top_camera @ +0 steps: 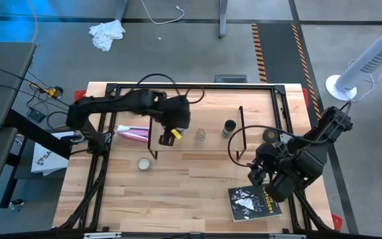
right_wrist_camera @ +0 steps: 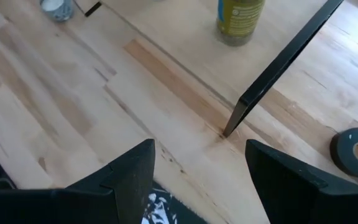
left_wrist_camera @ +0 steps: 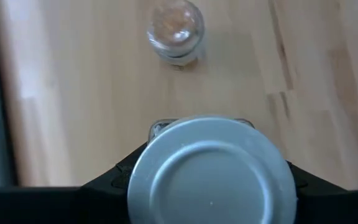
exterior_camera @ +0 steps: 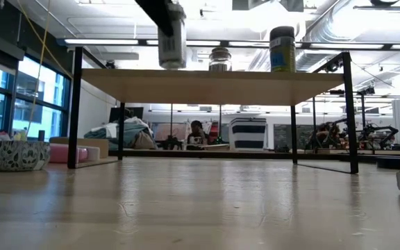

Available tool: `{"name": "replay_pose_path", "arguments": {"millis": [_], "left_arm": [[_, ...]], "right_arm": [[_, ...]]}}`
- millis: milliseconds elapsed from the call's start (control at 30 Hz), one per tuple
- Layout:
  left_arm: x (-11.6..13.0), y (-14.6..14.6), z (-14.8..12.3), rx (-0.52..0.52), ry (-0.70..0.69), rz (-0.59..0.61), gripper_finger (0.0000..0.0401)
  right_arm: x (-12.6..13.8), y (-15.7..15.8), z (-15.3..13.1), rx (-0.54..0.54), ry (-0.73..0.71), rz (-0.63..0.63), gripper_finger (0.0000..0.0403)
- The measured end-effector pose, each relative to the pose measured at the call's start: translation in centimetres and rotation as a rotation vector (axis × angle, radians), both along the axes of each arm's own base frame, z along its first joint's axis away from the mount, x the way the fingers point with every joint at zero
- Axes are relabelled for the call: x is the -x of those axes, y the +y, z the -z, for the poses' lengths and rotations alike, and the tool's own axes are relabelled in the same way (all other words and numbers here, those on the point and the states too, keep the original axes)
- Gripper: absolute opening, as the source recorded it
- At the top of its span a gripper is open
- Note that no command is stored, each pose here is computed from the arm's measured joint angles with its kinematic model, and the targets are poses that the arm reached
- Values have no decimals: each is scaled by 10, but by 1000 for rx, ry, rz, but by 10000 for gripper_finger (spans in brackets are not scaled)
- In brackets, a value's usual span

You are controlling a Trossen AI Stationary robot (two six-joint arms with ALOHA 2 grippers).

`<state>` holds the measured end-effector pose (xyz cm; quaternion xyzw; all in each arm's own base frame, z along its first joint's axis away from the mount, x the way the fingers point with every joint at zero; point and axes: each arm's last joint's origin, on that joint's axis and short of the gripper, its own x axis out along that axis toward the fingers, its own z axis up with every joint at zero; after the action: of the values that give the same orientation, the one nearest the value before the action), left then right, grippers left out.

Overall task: Shelf spices
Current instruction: Put the white seasoning bottle on the shelf, then adjust the shelf on the table

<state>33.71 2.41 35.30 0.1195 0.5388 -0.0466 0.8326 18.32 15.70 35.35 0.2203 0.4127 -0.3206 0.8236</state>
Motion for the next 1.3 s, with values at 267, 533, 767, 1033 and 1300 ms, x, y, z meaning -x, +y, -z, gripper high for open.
{"name": "replay_pose_path", "arguments": {"millis": [267, 533, 767, 1033, 1300], "left_arm": [[-11, 7, 14, 53, 33, 9, 193], [-9, 7, 10, 48, 17, -21, 286], [0, 7, -4, 44, 25, -51, 301], [20, 8, -36, -47, -44, -121, 303], [52, 3, -54, -36, -28, -238, 303]], "right_arm": [[-7, -8, 0, -7, 6, 43, 247], [-8, -10, 0, 8, 31, 12, 247], [-8, -10, 0, 25, 48, -18, 247], [-5, -16, -3, 48, 74, -59, 247], [-15, -30, -4, 85, 41, 21, 247]]}}
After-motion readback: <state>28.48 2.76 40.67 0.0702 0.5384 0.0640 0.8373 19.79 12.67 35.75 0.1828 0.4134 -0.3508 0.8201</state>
